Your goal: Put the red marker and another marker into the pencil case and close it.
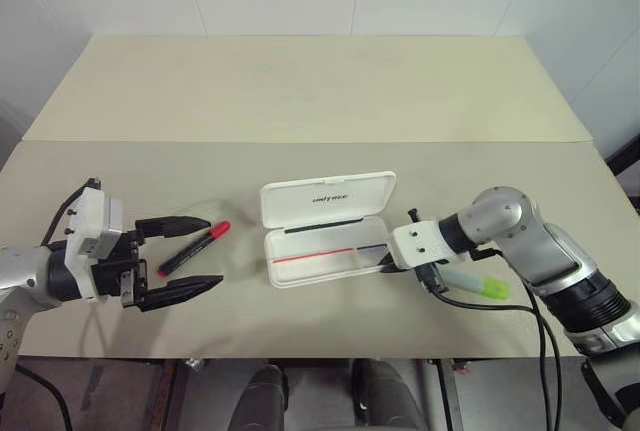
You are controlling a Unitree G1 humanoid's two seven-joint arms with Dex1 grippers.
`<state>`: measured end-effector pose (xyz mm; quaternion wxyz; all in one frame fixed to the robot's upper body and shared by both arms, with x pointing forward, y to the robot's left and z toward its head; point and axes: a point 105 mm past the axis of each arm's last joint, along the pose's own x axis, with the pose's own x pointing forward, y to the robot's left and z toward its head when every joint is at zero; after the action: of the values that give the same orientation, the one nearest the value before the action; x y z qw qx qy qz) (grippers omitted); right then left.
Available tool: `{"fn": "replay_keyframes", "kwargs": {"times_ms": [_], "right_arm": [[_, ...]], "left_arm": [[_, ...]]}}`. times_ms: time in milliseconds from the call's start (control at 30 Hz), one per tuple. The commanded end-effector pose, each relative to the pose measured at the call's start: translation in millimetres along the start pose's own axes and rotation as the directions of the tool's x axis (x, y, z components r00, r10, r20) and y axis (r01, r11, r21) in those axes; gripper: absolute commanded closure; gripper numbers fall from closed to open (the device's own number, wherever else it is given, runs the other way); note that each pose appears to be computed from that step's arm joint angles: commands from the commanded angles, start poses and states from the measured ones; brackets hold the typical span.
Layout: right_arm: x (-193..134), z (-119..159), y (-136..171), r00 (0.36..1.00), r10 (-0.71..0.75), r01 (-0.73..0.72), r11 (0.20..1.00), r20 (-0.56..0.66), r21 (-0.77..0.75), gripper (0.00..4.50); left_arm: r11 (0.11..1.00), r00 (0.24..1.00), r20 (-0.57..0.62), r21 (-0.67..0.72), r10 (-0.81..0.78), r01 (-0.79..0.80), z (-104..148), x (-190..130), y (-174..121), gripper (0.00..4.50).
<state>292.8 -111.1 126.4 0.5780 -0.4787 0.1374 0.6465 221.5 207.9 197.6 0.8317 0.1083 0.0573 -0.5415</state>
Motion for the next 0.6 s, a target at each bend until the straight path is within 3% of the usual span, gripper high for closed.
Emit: {"fn": "replay_keyframes", "kwargs": {"times_ms": [33, 300, 500, 600], "right_arm": [[7.7, 8.9, -1.9, 1.000, -0.012, 0.012, 1.000, -0.028, 0.012, 4.46], [13.4, 22.0, -10.9, 0.998, -0.044, 0.046, 0.997, -0.044, 0.059, 4.46], [12.9, 34.4, -16.2, 0.998, -0.068, 0.068, 0.996, -0.001, 0.058, 2.61], [3.7, 38.2, -22.3, 0.997, -0.081, 0.080, 0.996, 0.013, 0.041, 2.61]], "left_arm": [[0.999, 1.000, 0.014, 0.036, -0.021, 0.021, 10.2, 2.8, -3.3, 0.00], [0.999, 1.000, 0.013, 0.042, -0.027, 0.026, 11.3, 4.8, -1.6, 0.00], [0.999, 1.000, 0.013, 0.044, -0.029, 0.028, 11.8, 4.7, -0.5, 0.00], [0.999, 1.000, 0.011, 0.045, -0.029, 0.028, 12.2, 4.1, 0.4, 0.00]]}}
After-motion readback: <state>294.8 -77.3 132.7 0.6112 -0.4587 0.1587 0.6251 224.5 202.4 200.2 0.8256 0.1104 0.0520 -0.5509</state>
